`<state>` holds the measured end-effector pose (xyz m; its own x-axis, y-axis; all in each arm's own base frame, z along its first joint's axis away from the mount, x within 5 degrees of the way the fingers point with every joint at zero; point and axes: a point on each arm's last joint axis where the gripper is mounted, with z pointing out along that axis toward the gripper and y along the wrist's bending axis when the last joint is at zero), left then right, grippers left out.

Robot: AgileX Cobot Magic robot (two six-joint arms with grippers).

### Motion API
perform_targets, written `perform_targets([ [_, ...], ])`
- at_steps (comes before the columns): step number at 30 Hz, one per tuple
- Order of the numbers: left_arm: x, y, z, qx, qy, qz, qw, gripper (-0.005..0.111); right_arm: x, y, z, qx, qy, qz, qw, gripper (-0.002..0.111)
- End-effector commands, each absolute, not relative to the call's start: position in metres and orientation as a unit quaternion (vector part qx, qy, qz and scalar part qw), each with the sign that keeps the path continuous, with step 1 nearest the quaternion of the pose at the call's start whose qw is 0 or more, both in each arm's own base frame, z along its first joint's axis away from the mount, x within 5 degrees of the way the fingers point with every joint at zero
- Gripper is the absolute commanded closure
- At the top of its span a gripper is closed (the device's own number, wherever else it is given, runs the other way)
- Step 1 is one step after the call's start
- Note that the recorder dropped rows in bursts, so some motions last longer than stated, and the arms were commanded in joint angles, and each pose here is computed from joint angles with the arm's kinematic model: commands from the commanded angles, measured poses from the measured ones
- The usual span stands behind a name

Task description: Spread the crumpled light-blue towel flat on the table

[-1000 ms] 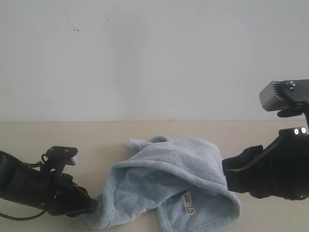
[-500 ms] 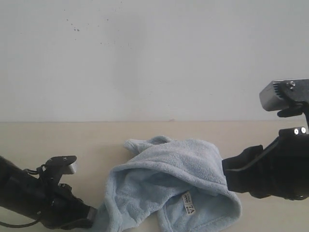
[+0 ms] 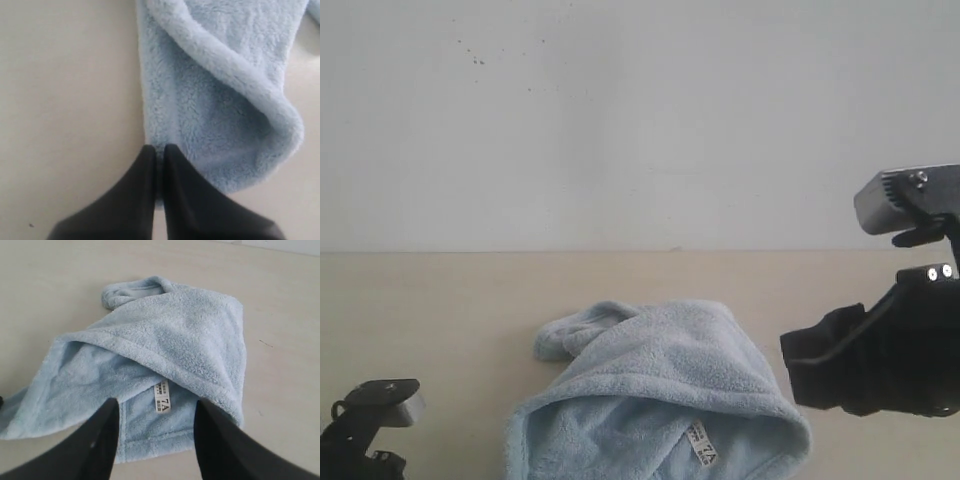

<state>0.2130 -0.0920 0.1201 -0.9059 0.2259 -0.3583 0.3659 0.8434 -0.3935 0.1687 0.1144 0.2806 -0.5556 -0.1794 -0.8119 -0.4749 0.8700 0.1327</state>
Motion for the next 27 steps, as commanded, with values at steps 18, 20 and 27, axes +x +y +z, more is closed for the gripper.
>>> perform_targets([
  [18, 0.19, -0.089, 0.191, 0.139, 0.911, -0.27, 0.279, 0.103, 0.203, 0.161, 0.161, -0.322, 0.914, 0.14, 0.203, 0.062],
  [20, 0.19, -0.09, 0.191, 0.134, 0.912, -0.273, 0.276, 0.103, 0.204, 0.167, 0.153, -0.332, 0.91, 0.134, 0.207, 0.062],
  [27, 0.19, -0.09, 0.191, 0.131, 0.912, -0.274, 0.275, 0.103, 0.215, 0.199, 0.145, -0.376, 0.892, 0.133, 0.214, 0.062],
])
